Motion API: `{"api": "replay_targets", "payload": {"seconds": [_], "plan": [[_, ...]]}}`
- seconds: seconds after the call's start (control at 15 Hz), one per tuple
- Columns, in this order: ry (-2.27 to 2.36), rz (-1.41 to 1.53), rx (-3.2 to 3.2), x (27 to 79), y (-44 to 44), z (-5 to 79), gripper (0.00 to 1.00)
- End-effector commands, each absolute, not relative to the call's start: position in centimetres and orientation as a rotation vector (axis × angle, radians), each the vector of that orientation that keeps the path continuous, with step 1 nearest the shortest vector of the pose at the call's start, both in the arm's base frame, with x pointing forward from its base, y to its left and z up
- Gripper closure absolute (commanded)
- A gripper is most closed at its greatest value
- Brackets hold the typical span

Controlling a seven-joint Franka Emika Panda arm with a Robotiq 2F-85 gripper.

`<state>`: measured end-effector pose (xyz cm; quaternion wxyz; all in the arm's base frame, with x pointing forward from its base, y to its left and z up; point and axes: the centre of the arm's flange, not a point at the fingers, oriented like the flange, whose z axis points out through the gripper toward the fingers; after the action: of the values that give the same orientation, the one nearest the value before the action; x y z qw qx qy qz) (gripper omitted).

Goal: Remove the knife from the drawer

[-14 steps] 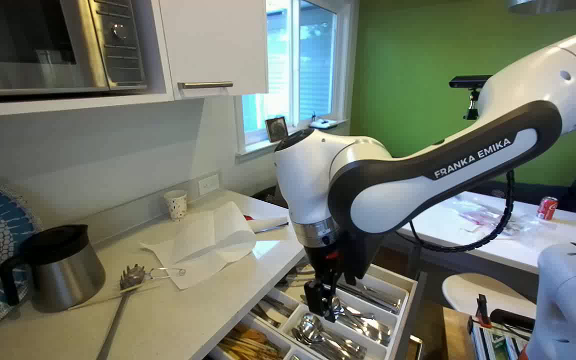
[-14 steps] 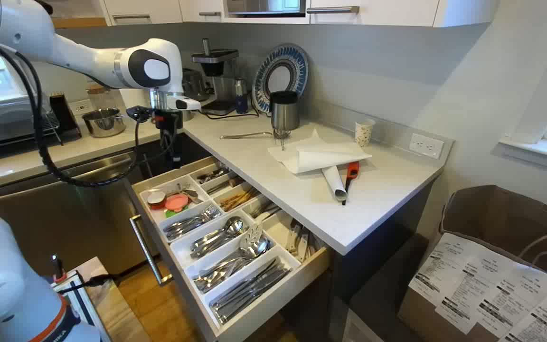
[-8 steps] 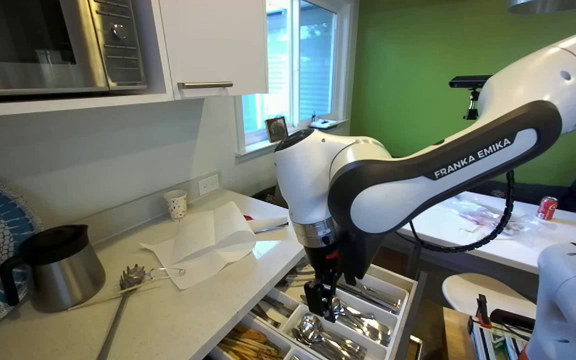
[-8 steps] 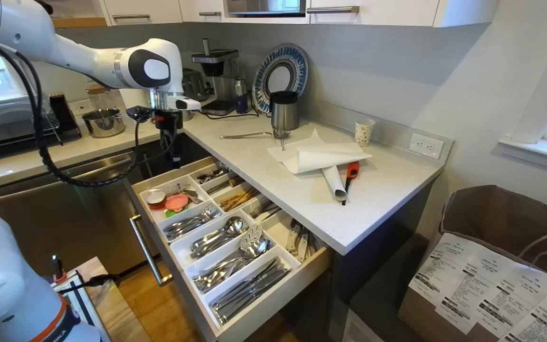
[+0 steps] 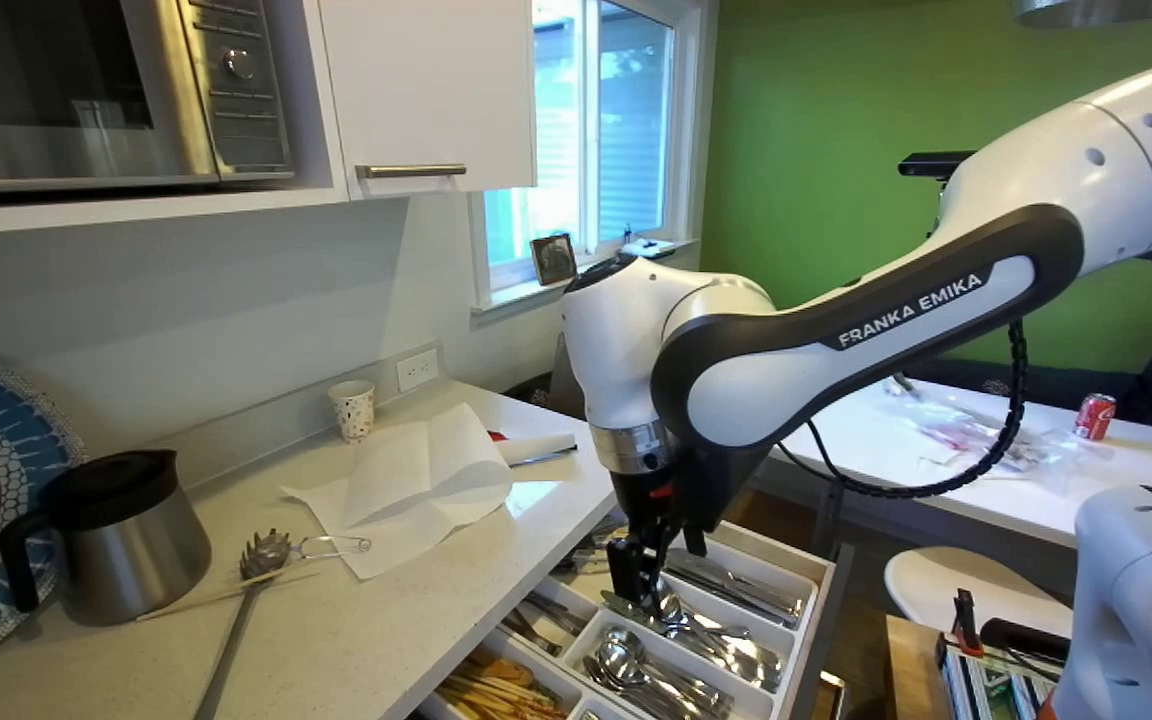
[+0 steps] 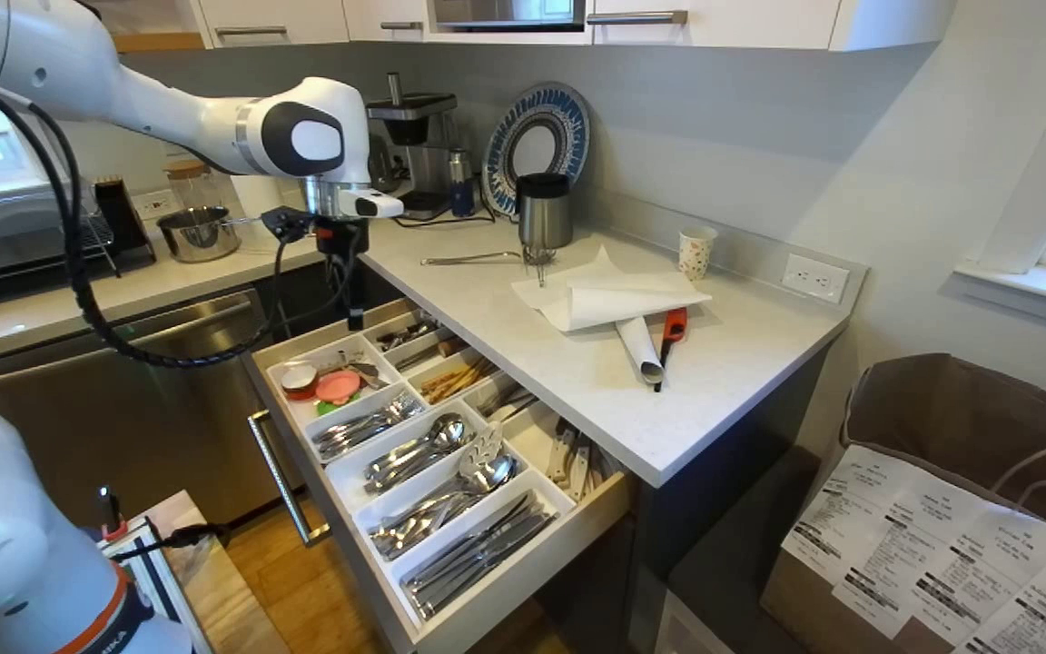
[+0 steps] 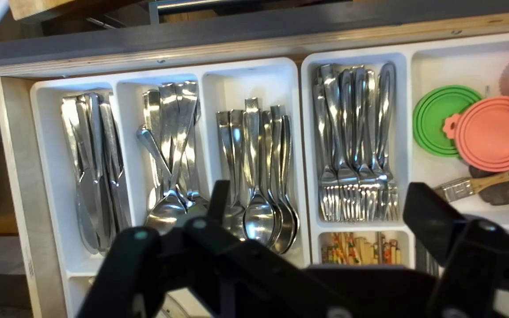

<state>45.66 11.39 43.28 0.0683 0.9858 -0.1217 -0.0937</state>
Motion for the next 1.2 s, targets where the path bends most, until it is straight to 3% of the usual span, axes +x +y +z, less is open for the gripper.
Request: {"api": "replay_targets", "payload": {"seconds": [0.0,0.53,1.13], "plan": [[-0.449,-0.254,3.01,45.8,5.1,40.7,0.0],[-0.653,-0.218,3.053,45.3,-7.3,35.9,0.0],[-0.664,-0.151,3.077,44.6,-13.2,28.7,0.0]]}}
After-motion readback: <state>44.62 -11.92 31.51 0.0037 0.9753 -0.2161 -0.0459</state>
